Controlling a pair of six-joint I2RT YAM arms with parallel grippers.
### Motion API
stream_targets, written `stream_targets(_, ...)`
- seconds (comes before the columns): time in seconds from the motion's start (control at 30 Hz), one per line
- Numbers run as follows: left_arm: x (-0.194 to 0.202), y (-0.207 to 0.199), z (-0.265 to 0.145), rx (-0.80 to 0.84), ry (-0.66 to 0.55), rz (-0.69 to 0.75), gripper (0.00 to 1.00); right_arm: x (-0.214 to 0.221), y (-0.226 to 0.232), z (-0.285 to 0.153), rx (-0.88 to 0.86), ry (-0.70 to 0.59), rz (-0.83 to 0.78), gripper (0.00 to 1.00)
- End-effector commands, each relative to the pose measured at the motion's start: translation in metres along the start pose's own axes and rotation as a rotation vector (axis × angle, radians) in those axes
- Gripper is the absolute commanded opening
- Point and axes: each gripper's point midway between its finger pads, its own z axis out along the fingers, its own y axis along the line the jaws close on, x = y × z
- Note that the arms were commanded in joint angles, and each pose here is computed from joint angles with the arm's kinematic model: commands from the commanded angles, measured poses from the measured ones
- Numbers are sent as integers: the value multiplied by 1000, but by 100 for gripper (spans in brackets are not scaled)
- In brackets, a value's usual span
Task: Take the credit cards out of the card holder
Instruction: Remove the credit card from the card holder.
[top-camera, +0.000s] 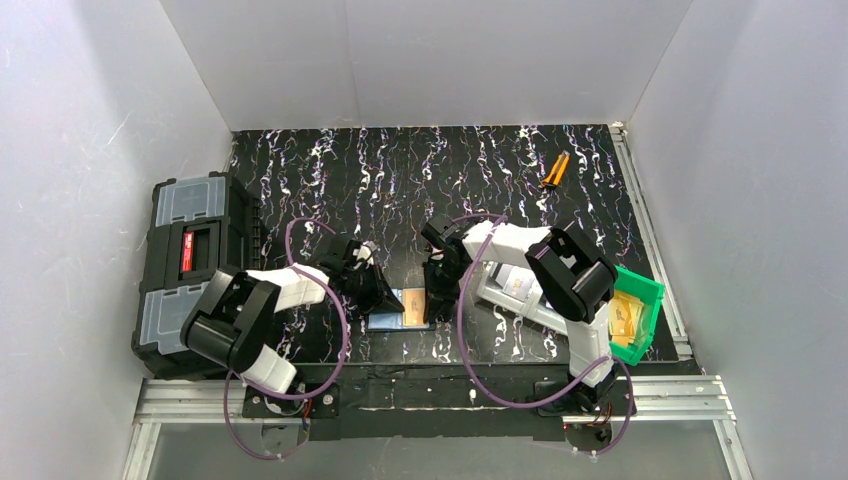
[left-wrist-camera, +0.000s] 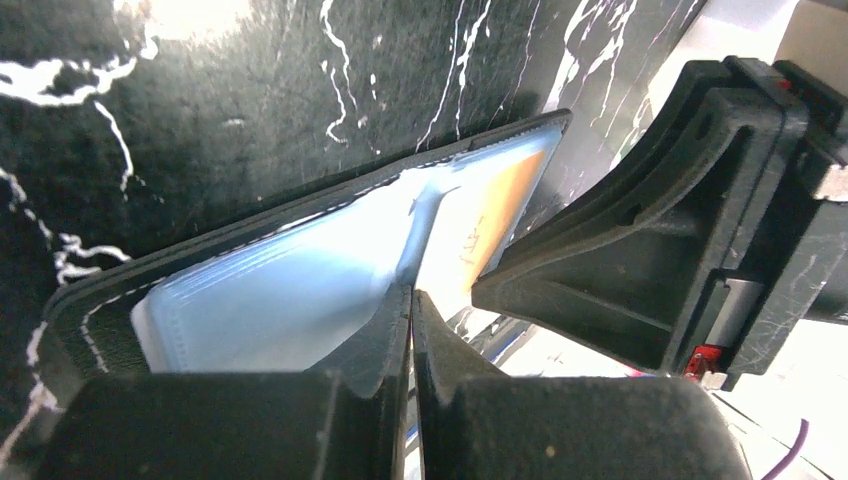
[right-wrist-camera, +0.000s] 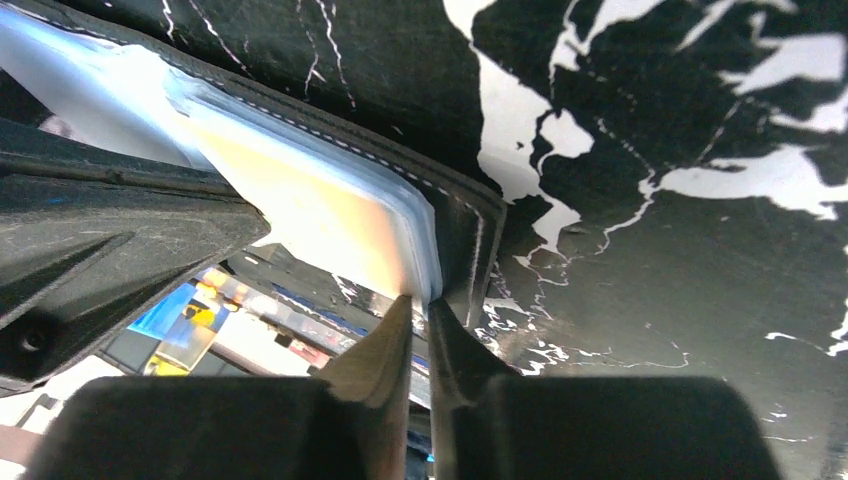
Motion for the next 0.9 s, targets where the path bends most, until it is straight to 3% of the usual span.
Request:
stream_targets(0.0,10,7,-12,-97,26,32,0,-31,-14,19,38,-167,-49,27)
stream_targets(0.1,9,9,-16,-127,23,44,0,-30,-16,18,29,-177,-41,30)
stream_targets(0.27,8,10,-18,-143,21,43,0,-31,-16,17,24,-181,-36,17)
stream_targets(0.87,-4,5,-36,-145,-28,64,0,-29,-22,17,29,-186,-27,8)
